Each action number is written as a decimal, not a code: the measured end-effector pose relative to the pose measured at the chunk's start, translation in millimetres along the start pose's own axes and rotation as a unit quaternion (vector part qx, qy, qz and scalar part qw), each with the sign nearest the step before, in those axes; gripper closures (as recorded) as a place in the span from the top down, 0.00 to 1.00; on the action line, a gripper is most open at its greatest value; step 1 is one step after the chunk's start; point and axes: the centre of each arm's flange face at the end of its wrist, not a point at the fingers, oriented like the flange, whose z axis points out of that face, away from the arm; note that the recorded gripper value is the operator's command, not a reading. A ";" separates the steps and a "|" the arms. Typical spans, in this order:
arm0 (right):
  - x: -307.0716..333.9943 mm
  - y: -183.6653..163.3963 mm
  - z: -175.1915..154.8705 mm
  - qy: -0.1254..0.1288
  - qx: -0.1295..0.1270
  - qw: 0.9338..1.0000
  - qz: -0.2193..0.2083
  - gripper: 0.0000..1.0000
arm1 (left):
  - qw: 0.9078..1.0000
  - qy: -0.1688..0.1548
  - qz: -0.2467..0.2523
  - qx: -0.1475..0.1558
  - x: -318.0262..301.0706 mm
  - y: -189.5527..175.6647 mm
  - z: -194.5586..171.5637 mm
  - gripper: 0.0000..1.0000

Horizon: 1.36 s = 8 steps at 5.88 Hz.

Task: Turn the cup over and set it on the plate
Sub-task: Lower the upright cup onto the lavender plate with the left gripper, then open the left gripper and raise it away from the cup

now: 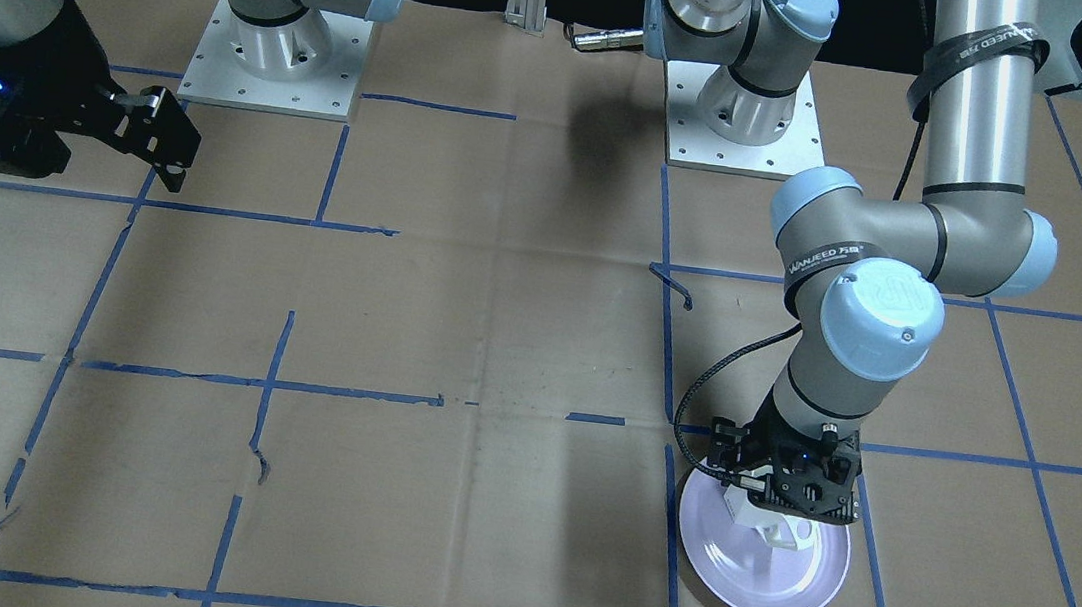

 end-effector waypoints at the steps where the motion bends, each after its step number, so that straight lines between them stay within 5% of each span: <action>1: 0.0 0.0 0.0 0.000 0.000 1.000 0.000 1.00 | 1.000 0.000 -0.009 -0.018 -1.2 4.2 -45.7 1.00; 5: 0.0 0.0 0.0 0.000 0.000 1.000 0.000 1.00 | 0.995 0.026 -0.063 -0.078 66.7 63.1 -204.8 1.00; 8: 0.0 0.0 0.0 0.000 0.000 1.000 0.000 1.00 | 0.994 0.030 -0.065 -0.082 71.9 78.9 -228.9 1.00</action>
